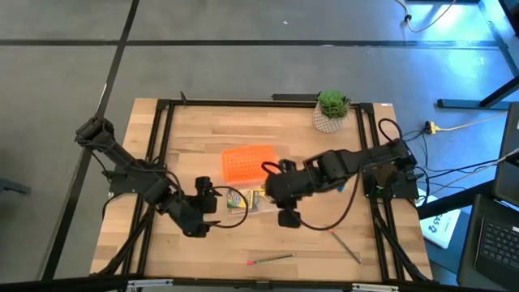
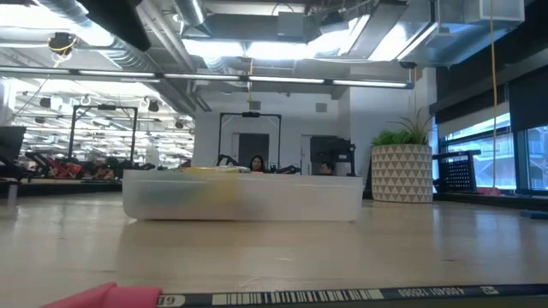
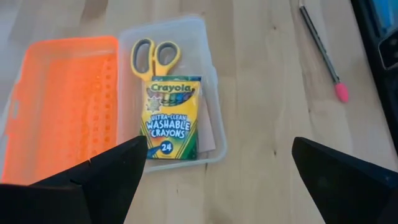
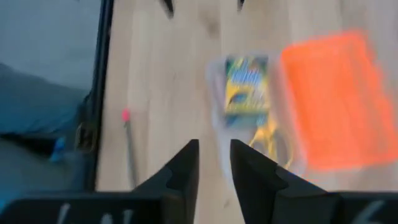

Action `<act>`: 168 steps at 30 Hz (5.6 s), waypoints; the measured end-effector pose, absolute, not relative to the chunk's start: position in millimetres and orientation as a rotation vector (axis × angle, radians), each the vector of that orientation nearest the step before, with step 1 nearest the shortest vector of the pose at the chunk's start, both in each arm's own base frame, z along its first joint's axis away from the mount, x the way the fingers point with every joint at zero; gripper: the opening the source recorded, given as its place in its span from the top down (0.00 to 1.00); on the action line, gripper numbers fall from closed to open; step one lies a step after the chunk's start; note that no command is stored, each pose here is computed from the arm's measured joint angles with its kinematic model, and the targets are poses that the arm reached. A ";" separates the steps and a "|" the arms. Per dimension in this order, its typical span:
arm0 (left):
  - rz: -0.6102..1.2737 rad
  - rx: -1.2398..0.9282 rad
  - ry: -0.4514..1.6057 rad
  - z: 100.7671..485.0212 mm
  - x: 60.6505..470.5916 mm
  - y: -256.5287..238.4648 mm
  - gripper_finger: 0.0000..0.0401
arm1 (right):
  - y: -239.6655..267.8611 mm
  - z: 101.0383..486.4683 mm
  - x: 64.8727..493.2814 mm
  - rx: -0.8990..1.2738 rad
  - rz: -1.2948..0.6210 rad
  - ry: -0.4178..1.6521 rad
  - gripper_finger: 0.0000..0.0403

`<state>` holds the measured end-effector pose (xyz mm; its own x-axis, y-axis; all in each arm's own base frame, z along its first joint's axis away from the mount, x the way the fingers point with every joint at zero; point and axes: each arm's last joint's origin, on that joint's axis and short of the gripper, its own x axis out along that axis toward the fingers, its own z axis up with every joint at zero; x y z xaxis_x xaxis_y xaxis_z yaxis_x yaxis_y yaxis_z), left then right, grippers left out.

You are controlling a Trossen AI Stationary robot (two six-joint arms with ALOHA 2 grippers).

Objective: Pack school essentials
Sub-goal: Put the right black pencil into the supply box

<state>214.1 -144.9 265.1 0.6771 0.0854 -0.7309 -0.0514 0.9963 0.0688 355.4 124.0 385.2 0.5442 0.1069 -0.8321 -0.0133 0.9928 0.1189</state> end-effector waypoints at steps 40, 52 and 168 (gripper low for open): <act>0.070 -0.038 0.784 267.4 211.4 -154.4 0.02 | 203.7 234.6 279.8 0.487 -0.396 1.618 0.50; 0.025 -0.089 0.750 270.9 213.9 -159.4 0.02 | 190.1 177.4 260.0 0.454 -0.454 1.727 0.50; 0.015 -0.114 0.719 273.5 216.3 -161.1 0.02 | 106.0 270.2 359.4 0.012 -0.108 1.262 0.86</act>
<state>216.3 -161.1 273.5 0.7528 -0.0256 -0.6578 -0.0528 0.9937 -0.0991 359.4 106.0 270.2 0.2993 -0.0750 -0.9512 0.0878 0.9948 -0.0508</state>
